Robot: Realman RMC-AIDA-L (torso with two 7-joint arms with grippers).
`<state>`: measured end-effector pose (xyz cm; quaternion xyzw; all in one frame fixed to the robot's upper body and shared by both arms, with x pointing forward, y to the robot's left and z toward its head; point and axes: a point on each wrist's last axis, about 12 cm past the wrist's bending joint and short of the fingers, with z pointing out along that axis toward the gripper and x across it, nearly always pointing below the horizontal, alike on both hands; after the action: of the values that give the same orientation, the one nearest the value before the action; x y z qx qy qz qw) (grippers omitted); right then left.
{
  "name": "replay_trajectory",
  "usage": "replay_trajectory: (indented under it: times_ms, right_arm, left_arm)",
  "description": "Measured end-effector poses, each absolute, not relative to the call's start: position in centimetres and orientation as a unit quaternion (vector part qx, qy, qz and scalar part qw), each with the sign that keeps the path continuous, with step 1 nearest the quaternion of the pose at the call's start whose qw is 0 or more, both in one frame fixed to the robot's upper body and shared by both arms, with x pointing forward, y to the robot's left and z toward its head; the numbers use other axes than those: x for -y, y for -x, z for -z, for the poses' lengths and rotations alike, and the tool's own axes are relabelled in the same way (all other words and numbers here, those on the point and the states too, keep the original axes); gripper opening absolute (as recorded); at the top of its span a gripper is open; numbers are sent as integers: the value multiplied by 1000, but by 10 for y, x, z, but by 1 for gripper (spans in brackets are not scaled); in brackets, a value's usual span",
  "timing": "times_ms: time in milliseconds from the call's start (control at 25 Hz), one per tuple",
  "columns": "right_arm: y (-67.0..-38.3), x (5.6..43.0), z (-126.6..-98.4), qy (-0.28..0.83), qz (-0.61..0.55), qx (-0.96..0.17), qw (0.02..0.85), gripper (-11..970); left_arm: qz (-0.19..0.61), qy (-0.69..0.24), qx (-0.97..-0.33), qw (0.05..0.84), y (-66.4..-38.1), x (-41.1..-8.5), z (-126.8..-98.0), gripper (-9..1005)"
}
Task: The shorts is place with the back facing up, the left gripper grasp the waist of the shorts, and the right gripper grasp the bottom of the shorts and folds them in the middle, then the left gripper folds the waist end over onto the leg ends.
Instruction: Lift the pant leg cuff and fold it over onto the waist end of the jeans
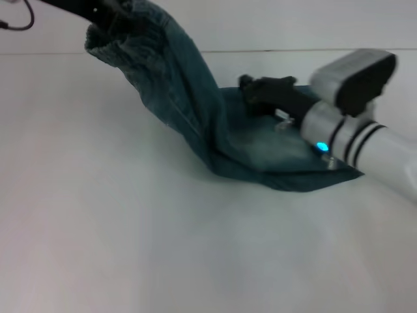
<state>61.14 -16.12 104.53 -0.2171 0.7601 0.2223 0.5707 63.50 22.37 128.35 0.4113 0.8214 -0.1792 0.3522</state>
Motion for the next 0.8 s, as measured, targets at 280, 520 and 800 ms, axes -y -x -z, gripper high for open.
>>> replay_trajectory:
  times_ms: [280,520,800]
  right_arm:
    - [-603,114,-1048,268,-259,-760,532,1]
    - [-586,76,-1049,317,-295,-751,499,2]
    - [-578,57,-1052,348,-302,-740,491,3]
  left_arm:
    - [202,-423,-802,369,-633,-214,-1299,81]
    - [201,-427,-801,369,-633,-213,-1302,80]
    - [206,-422,-808,356,-630,-218,-1289,76]
